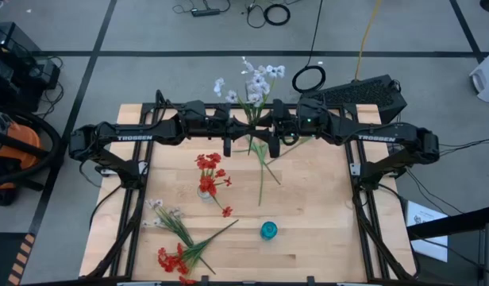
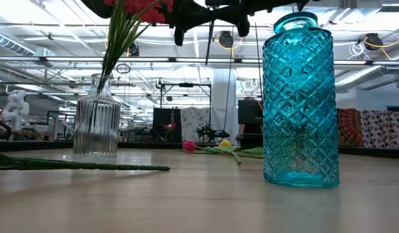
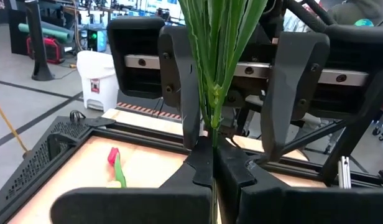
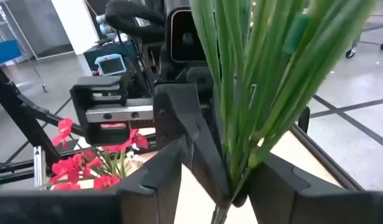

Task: Sort flowers into vase by color
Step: Put the top white flowers into the blue vase

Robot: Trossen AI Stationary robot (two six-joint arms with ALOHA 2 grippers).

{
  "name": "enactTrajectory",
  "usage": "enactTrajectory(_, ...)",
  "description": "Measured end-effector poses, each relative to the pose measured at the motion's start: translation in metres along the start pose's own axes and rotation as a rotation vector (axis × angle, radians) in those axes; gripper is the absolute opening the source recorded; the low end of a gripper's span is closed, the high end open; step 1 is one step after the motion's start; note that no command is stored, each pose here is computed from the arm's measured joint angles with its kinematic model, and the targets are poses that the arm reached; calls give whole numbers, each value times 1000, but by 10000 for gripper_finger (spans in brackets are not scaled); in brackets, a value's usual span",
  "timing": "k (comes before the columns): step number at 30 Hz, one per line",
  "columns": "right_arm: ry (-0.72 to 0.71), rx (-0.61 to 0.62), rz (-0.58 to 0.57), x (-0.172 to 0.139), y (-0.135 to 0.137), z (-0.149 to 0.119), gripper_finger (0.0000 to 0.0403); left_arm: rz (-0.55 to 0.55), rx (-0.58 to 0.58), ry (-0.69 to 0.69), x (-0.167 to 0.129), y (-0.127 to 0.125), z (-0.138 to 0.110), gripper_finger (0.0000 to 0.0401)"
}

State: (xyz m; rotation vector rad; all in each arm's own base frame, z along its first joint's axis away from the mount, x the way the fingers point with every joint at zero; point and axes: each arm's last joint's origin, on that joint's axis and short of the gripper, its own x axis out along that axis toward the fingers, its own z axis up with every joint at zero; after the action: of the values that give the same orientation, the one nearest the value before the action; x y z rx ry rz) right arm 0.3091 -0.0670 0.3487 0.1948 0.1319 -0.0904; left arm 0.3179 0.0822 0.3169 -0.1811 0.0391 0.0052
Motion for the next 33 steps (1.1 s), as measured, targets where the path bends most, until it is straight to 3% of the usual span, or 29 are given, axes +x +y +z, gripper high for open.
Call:
enactTrajectory(13,-5,12,-2,2,0,1,8,-7,0,0,0,-2,0,12)
enactTrajectory(20,0,30,-3,2,0,1,3,-7,-10,8,0,-2,-1,20)
enactTrajectory(29,21,42,-29,-10,2,4,2,-1,-12,8,-7,-2,5,106)
enactTrajectory(33,31,45,-124,-27,8,10,1,45,-104,28,-24,2,15,123)
